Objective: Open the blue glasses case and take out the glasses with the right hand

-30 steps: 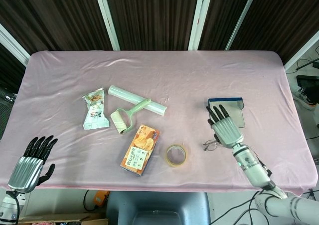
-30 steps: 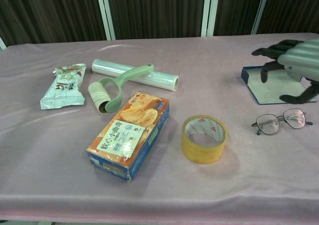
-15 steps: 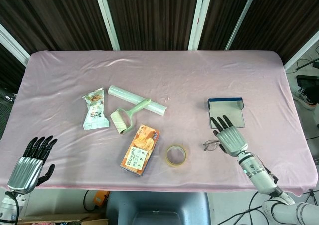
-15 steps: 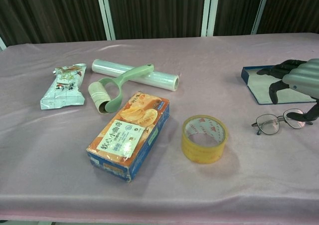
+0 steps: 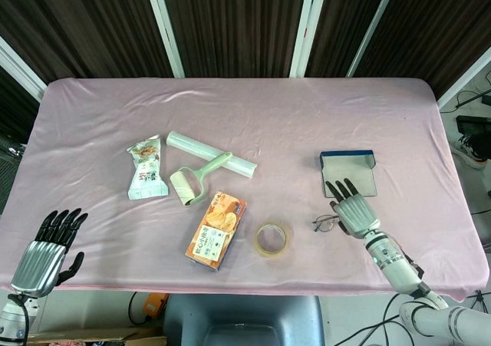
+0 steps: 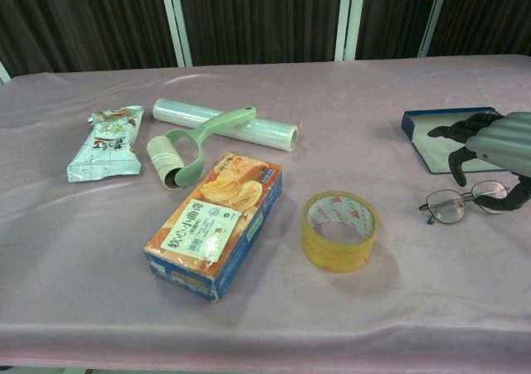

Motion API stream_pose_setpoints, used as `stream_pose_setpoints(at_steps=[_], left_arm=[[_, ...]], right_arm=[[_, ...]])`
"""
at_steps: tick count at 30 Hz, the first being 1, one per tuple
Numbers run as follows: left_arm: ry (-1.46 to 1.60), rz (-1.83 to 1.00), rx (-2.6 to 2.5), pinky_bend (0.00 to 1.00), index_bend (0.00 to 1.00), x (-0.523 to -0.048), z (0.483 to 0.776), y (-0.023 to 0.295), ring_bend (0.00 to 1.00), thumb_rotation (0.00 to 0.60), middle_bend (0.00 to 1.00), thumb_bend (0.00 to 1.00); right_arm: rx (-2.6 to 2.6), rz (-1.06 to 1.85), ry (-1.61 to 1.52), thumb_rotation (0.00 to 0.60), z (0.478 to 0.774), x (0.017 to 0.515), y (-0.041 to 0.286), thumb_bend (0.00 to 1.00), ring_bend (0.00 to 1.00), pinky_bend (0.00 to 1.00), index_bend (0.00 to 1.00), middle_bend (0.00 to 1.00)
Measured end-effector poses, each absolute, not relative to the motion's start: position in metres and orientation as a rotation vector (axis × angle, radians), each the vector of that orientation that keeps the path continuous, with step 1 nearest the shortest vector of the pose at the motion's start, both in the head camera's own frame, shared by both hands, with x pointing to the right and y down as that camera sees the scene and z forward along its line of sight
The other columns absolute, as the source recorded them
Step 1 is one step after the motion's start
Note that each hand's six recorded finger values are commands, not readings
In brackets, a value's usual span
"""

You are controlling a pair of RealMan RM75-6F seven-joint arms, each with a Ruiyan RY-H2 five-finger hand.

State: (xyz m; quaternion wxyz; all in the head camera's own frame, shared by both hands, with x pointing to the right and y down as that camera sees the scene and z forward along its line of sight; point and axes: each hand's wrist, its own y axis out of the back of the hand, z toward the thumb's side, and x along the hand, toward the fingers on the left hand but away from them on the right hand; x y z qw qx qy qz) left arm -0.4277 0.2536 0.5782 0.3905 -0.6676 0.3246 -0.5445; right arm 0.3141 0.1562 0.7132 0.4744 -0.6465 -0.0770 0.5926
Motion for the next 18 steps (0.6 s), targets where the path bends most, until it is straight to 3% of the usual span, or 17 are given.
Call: stream_pose_setpoints(at_steps=[18], left_arm=[[0.83,-1.385,-1.697,0.0,0.0,-0.429,0.578,0.253,0.0,0.6,0.04,0.41]], right_arm=[[-1.597,1.461,-0.173,0.6,0.725,0.312,0.158,0.56,0.0,0.0,0.66,0.05]])
